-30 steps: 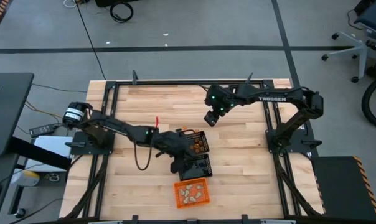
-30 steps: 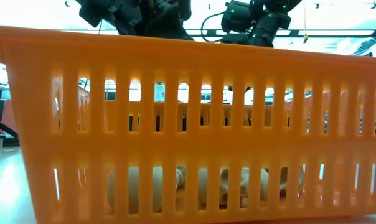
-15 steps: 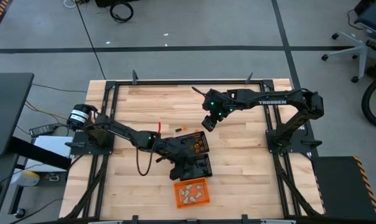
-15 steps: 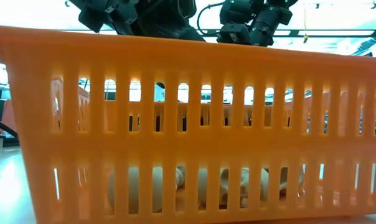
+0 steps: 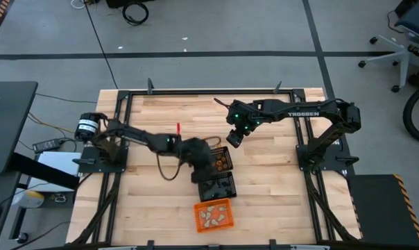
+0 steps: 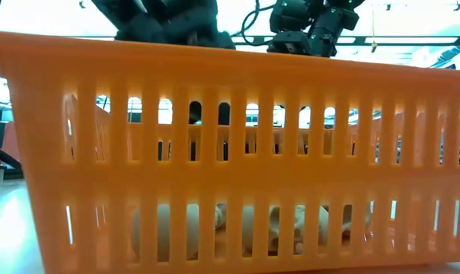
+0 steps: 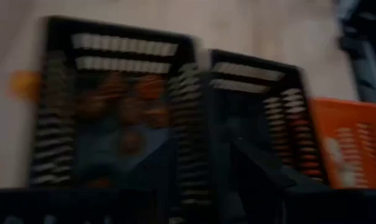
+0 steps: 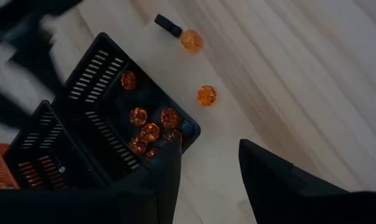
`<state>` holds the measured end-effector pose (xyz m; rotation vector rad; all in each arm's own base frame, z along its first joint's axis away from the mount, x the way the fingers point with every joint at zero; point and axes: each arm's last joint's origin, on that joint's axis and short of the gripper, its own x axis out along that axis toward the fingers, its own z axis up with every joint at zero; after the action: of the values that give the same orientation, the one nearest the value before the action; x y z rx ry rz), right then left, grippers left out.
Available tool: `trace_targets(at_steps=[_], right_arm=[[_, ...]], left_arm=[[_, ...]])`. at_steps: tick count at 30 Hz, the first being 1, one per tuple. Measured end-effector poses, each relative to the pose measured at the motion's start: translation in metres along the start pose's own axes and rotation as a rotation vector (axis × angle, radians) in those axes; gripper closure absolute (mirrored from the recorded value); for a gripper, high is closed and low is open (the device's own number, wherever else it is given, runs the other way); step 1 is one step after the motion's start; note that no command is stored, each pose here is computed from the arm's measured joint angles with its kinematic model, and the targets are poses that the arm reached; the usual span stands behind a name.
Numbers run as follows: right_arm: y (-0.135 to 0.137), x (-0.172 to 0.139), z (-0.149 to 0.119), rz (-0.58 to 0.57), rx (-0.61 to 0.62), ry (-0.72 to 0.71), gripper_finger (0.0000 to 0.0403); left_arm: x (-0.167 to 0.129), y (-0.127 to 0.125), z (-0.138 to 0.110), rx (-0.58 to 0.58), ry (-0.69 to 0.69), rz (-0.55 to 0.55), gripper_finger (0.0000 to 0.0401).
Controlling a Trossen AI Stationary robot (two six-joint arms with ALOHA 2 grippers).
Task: Sort Halloween decoration
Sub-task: Put the orange pumpkin toy into the top black bin
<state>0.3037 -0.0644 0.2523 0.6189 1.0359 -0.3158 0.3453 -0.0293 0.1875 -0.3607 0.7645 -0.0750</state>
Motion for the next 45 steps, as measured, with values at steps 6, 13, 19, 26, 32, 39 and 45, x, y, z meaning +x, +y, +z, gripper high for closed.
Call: trace_targets(at_steps=[6, 13, 19, 26, 32, 39, 45], right_arm=[[0.003, 0.0, 0.001, 0.014, -0.072, -0.015, 0.0238], [0.007, 0.001, 0.0, -0.017, -0.166, -0.042, 0.0238], [-0.003, 0.0, -0.004, -0.19, -0.173, -0.027, 0.0238], [-0.015, -0.002, 0.0, -0.224, -0.219, -0.01, 0.0238], [-0.021, -0.003, 0.004, -0.201, -0.202, -0.014, 0.0238], [-0.022, -0.003, 0.005, -0.184, -0.208, -0.012, 0.0238], [-0.021, -0.003, 0.006, -0.173, -0.204, -0.029, 0.0238]], left_arm=[[-0.011, 0.04, 0.012, -0.076, -0.024, 0.092, 0.0246], [-0.024, 0.079, 0.022, -0.09, -0.063, 0.18, 0.0246], [-0.032, 0.107, 0.023, -0.092, -0.065, 0.255, 0.0246], [-0.016, 0.116, 0.012, 0.03, 0.025, 0.289, 0.0239], [-0.013, 0.124, 0.014, 0.053, 0.0, 0.276, 0.0217], [-0.003, 0.132, 0.005, 0.064, 0.056, 0.241, 0.0188], [0.008, 0.126, 0.002, 0.084, 0.058, 0.205, 0.0186]])
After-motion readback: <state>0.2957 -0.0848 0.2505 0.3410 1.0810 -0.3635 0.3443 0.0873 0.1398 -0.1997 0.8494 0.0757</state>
